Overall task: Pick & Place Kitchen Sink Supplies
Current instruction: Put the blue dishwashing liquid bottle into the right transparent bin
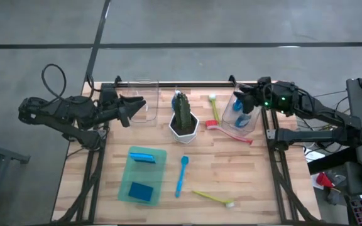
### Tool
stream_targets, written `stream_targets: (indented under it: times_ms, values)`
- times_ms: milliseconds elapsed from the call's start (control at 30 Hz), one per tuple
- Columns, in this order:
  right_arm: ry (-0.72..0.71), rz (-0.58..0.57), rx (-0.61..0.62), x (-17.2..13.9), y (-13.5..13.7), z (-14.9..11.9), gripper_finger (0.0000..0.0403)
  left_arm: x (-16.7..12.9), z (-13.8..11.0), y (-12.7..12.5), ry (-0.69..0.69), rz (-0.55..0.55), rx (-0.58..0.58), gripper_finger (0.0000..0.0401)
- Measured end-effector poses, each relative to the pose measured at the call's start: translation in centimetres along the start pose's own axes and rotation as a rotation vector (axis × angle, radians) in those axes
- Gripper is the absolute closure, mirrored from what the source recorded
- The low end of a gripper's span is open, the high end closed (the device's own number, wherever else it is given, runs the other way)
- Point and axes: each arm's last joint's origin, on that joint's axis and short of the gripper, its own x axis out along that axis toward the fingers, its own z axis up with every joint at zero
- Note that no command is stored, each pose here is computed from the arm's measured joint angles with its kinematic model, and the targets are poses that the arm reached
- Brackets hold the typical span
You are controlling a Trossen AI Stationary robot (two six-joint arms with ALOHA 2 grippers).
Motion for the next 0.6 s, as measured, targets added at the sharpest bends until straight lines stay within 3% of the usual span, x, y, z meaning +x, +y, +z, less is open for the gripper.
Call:
stream_targets:
  times_ms: [333,600]
  values:
    - [0.098,-0.059,-0.032,5.0,2.5,1.2,0.0178,-0.3,0.1,0.1,0.035,-0.037,-0.016,0.0247]
    - [0.113,-0.134,-0.098,9.9,3.2,4.2,0.0179,-0.3,0.0,0.0,0.055,-0.059,-0.017,0.0247]
